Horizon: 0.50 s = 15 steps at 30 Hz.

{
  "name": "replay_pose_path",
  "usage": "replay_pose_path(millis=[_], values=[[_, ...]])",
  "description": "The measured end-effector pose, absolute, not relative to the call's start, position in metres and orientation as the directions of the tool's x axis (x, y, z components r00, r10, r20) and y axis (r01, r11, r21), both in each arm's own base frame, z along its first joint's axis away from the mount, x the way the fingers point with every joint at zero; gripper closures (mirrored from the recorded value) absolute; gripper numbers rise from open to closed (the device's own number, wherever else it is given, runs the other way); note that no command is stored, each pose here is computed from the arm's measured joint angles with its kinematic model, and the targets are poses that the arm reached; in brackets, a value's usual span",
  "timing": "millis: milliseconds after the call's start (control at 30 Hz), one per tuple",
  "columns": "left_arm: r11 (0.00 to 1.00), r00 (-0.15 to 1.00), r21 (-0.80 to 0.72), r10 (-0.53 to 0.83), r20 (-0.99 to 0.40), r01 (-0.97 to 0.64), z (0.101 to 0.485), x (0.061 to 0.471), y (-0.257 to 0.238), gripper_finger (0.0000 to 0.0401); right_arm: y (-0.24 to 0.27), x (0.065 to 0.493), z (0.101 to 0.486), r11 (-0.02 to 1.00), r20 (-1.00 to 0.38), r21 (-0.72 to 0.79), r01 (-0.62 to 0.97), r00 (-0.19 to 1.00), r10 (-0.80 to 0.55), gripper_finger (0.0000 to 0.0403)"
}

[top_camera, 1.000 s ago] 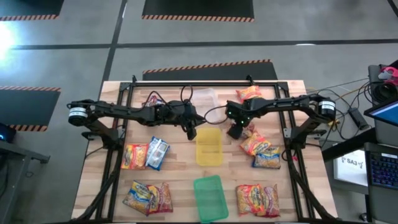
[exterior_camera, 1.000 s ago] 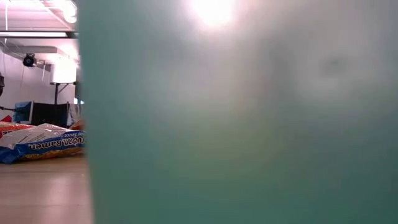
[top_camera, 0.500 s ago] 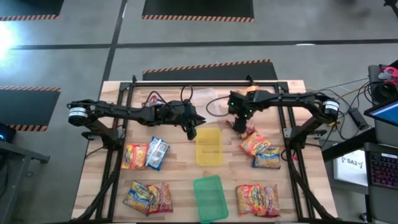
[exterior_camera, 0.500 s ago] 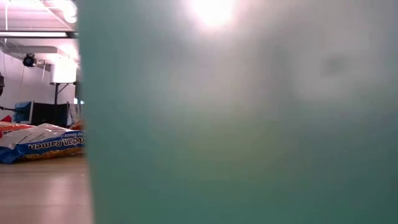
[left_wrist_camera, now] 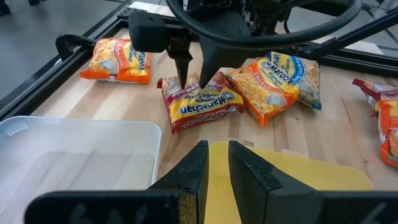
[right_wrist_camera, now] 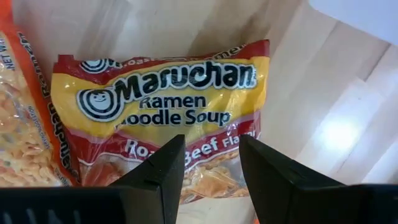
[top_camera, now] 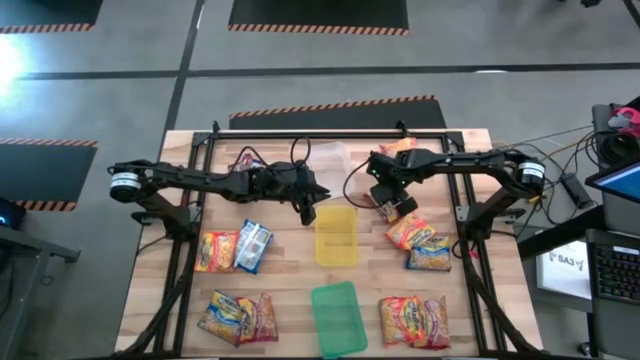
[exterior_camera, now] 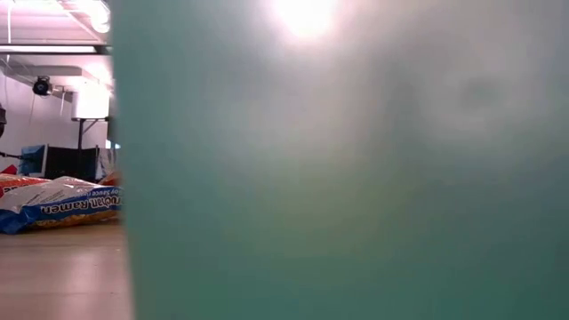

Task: Sort Maruchan noodles
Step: Put the red noodle pack into the transparent bin

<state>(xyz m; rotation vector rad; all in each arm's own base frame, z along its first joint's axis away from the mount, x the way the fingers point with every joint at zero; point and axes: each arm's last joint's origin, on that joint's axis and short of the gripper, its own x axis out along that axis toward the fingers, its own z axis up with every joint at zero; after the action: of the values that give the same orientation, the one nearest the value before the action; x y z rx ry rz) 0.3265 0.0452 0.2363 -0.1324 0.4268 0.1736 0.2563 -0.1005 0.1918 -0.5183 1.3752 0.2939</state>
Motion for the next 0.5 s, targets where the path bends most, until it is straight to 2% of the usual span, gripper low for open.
replay_pose_path(millis=[367, 500], values=[[0.979, 0.896, -0.08, 0.139, -0.421, -0.19, 0.236, 0.327, 0.045, 0.0356, -0.096, 0.251, 0.176, 0.869, -0.989, -0.09, -0.486, 0.143, -0.023, 0.0271], [0.979, 0.896, -0.079, 0.139, -0.421, -0.189, 0.236, 0.327, 0.045, 0.0356, -0.096, 0.252, 0.172, 0.922, -0.99, -0.077, -0.38, 0.138, -0.026, 0.0276]])
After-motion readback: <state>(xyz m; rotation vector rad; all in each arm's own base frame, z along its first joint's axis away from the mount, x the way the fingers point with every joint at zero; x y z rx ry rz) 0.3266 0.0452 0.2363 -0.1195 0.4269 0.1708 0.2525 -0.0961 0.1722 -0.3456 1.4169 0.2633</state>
